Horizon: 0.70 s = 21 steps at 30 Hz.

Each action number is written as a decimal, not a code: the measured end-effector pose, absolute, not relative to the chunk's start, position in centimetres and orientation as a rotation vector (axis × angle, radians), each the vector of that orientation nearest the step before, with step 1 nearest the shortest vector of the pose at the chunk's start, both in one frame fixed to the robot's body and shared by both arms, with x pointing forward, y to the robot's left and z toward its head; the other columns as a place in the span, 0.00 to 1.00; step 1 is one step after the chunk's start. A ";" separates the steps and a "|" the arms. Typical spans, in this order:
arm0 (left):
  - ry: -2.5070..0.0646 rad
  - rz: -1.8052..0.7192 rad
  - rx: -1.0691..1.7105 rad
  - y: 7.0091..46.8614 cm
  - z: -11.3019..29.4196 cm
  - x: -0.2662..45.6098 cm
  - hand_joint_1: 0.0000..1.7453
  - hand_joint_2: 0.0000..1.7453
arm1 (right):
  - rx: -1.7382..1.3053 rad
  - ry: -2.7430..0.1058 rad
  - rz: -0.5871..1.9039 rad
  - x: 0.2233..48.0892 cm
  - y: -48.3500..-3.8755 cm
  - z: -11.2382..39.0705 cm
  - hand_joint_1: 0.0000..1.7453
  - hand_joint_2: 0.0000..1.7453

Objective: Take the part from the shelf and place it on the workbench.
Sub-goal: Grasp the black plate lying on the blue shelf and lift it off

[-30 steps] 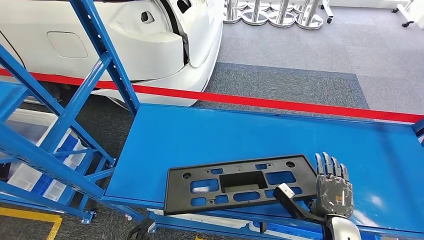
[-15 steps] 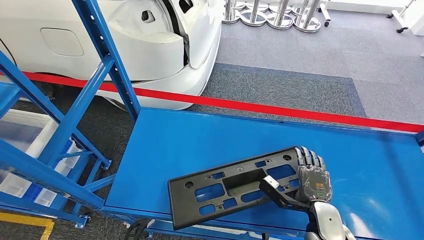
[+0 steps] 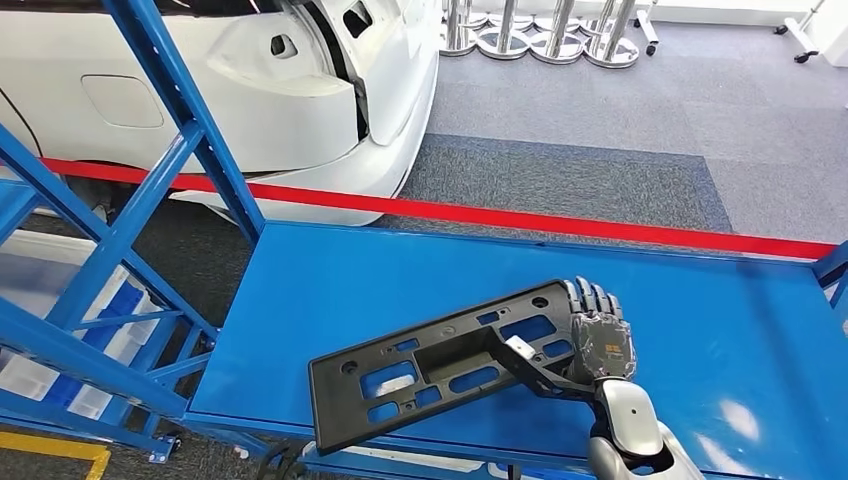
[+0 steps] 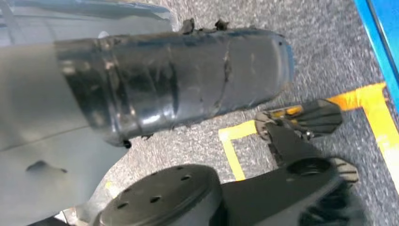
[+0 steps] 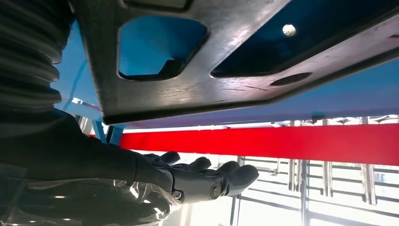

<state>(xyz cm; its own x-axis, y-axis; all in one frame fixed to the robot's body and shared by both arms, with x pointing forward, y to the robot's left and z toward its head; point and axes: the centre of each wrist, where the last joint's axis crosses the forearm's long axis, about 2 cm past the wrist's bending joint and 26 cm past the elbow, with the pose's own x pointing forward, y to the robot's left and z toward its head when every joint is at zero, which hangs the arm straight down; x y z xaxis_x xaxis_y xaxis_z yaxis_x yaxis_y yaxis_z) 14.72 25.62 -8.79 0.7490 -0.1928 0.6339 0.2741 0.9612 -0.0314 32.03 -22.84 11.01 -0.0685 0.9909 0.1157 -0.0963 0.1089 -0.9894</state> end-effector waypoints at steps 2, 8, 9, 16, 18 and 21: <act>-0.674 -0.261 -0.124 25.9 -8.8 14.6 0.00 0.00 | -1.010 -1.252 1.228 32.2 -22.4 10.9 0.00 1.00; -0.680 -0.290 -0.128 26.1 -8.7 15.1 0.00 0.00 | -0.964 -1.292 1.260 33.3 -20.5 11.0 0.00 1.00; -0.681 -0.295 -0.131 26.1 -8.7 15.2 0.00 0.00 | -0.954 -1.303 1.266 33.4 -20.1 11.0 0.00 1.00; -0.690 -0.313 -0.163 24.8 -8.5 15.4 0.00 0.00 | -0.910 -1.327 1.317 34.3 -17.6 10.9 0.03 1.00; -0.688 -0.315 -0.168 24.5 -8.5 15.3 0.00 0.00 | -0.906 -1.326 1.328 34.4 -17.2 11.0 0.52 1.00; -0.690 -0.323 -0.172 24.4 -8.5 15.4 0.00 0.00 | -0.895 -1.329 1.346 34.8 -16.5 11.1 1.00 1.00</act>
